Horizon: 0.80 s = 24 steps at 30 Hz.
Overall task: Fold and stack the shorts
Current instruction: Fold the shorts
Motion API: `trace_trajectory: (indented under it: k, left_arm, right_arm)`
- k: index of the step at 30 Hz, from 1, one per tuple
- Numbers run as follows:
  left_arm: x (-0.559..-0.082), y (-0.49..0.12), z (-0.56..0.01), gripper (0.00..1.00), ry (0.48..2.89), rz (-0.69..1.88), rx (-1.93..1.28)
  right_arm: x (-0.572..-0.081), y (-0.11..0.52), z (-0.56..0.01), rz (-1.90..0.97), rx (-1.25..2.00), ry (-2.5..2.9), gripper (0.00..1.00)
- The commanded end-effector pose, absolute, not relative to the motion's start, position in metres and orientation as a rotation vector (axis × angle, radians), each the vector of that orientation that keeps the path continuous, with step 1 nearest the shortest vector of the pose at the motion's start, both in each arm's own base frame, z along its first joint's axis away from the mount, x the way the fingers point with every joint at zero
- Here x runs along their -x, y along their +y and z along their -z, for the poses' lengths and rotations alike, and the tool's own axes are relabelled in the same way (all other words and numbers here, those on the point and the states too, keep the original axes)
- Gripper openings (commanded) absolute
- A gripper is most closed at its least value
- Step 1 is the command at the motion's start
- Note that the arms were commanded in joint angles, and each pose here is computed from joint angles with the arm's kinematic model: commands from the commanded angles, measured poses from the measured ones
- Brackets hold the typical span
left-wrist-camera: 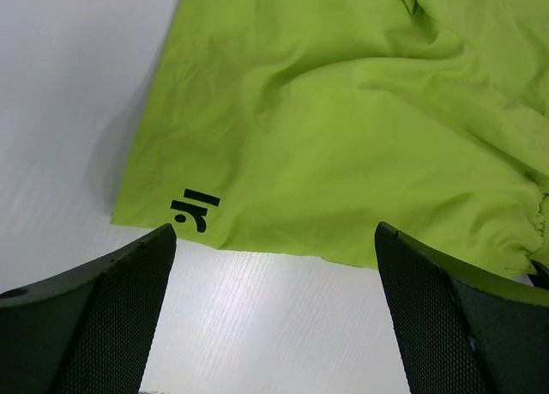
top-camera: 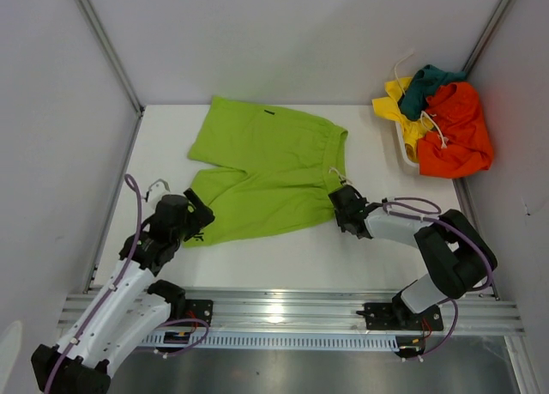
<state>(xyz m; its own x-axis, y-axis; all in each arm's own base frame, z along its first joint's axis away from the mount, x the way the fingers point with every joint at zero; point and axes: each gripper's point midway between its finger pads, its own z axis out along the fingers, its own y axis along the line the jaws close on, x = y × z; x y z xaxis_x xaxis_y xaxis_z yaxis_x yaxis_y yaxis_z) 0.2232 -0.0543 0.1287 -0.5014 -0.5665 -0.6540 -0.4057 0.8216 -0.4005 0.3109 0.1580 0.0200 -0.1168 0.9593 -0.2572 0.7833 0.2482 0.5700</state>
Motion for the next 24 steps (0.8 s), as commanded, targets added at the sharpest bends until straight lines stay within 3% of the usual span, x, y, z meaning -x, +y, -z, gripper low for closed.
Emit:
trace_trajectory:
  k: [1,11,24]
  left_arm:
    - [-0.229,-0.062,-0.129,0.99,2.116,0.345,0.790]
    - [-0.204,-0.076,-0.055,0.98,2.185,0.463,0.978]
    - [-0.210,-0.068,-0.032,0.93,2.150,0.412,1.095]
  right_arm:
    - [-0.318,0.142,-0.019,-0.331,-1.642,1.841,0.00]
    - [-0.314,0.136,-0.014,-0.304,-1.688,1.805,0.00]
    - [-0.304,0.141,-0.012,-0.290,-1.692,1.782,0.00]
